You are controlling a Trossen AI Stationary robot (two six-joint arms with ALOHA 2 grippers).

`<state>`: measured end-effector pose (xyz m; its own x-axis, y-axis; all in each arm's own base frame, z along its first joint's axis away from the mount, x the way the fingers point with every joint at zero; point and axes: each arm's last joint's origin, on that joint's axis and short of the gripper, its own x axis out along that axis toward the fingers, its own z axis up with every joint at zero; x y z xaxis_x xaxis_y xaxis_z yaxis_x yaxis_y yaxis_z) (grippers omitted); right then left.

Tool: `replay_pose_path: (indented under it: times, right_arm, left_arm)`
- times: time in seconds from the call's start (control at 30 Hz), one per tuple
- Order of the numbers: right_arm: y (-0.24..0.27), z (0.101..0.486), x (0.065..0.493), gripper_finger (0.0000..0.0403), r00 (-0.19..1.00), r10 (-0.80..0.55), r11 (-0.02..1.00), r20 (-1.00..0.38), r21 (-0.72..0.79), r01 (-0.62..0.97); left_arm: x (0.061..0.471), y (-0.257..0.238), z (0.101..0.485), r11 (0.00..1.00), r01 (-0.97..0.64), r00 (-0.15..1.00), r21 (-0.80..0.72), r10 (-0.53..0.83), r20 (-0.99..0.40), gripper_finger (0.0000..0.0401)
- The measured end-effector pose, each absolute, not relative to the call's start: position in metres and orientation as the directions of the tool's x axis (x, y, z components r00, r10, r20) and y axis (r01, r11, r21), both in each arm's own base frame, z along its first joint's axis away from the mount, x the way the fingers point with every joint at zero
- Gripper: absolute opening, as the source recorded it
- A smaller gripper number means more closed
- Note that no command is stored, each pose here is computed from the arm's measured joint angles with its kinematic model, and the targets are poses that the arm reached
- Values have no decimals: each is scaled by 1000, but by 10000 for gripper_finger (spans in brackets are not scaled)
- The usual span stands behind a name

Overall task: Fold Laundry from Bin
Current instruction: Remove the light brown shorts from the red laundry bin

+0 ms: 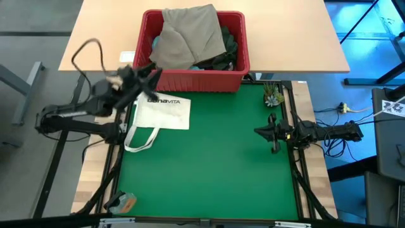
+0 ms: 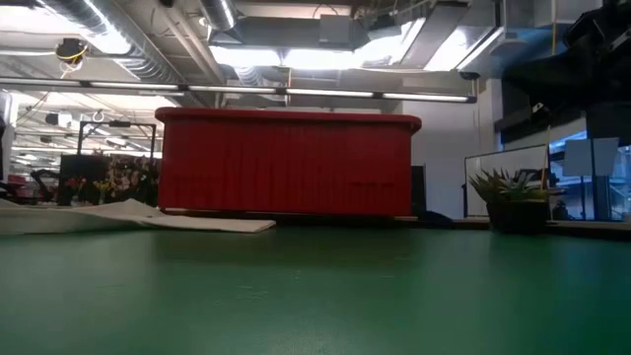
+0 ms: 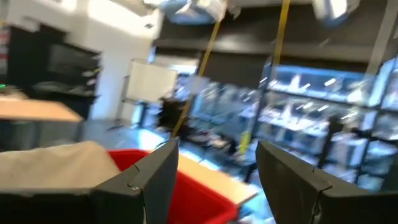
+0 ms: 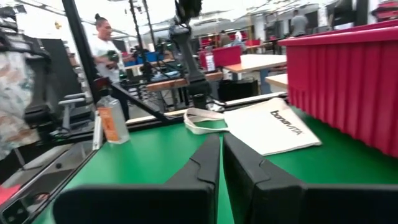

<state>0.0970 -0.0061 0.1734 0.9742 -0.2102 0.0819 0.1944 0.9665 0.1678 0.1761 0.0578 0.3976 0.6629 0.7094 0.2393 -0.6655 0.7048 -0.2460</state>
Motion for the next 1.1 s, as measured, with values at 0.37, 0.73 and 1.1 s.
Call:
replay_pose_path:
  times: [0.37,0.73,1.1]
  right_arm:
    - [-8,173,97,21,958,-276,950,78,172,260]
    - [-8,172,97,21,958,-277,950,70,170,262]
    - [-8,172,97,21,958,-277,950,70,170,262]
  left_arm:
    - [239,187,437,448,-850,484,-279,872,-74,212]
    - [268,332,370,279,-883,407,-377,856,-318,210]
    - [254,403,304,61,-914,260,-401,847,-464,205]
